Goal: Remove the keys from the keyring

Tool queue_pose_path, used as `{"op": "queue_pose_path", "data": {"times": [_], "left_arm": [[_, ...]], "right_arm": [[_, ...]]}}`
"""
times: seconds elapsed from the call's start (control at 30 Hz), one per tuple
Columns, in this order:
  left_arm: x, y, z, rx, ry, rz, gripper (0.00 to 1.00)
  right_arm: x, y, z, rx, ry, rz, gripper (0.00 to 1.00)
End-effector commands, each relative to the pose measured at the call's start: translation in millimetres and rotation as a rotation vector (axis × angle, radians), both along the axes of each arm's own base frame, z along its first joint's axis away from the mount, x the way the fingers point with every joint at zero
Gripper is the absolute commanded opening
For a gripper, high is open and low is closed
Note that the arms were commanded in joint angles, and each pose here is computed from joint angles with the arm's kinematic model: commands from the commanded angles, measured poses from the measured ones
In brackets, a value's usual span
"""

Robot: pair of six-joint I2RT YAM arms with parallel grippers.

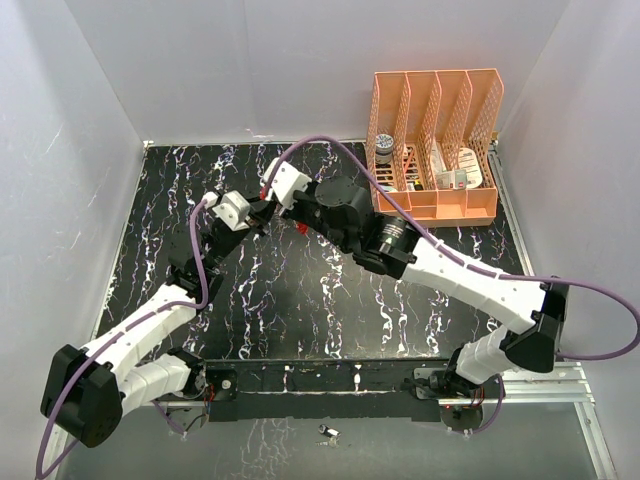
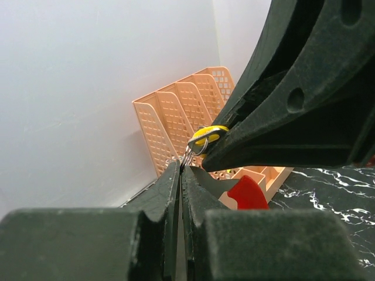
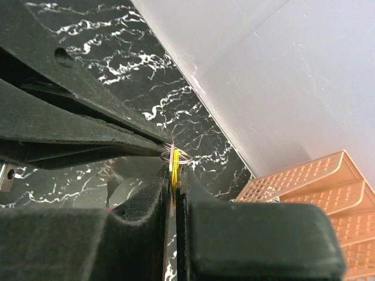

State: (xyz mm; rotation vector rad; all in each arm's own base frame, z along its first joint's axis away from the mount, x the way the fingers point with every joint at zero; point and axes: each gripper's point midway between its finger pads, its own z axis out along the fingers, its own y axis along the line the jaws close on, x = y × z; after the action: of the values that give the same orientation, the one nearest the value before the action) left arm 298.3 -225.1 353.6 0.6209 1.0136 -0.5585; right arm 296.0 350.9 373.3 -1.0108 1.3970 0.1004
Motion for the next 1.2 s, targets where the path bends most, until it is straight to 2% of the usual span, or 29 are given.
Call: {"op": "queue_pose_path", "data": {"times": [0.0, 0.33, 0.67, 0.93, 1.17], "left_arm": [[4, 4, 11, 0.023, -0.014, 0.038, 0.00], [6, 7, 8, 0.037, -0.009, 0.058, 0.00], [-10, -1, 12, 0.043, -0.060, -0.018, 0.00], [-16, 9, 15, 0.033, -0.062, 0.013, 0.00], [-33, 11, 14, 0.038, -0.088, -0.021, 0.06]], "right_arm": [[-2, -5, 53, 0.049, -0.116, -0.060, 0.00], [-13, 14, 54, 0.033, -0.132, -0.012, 0.00], [-17, 41, 22, -0.043, -0.064, 0.072, 0.00], [-12, 34, 30, -0.001, -0.094, 0.019, 0.00], [-5, 18, 39, 0.022, -0.137, -0.065, 0.00]]}}
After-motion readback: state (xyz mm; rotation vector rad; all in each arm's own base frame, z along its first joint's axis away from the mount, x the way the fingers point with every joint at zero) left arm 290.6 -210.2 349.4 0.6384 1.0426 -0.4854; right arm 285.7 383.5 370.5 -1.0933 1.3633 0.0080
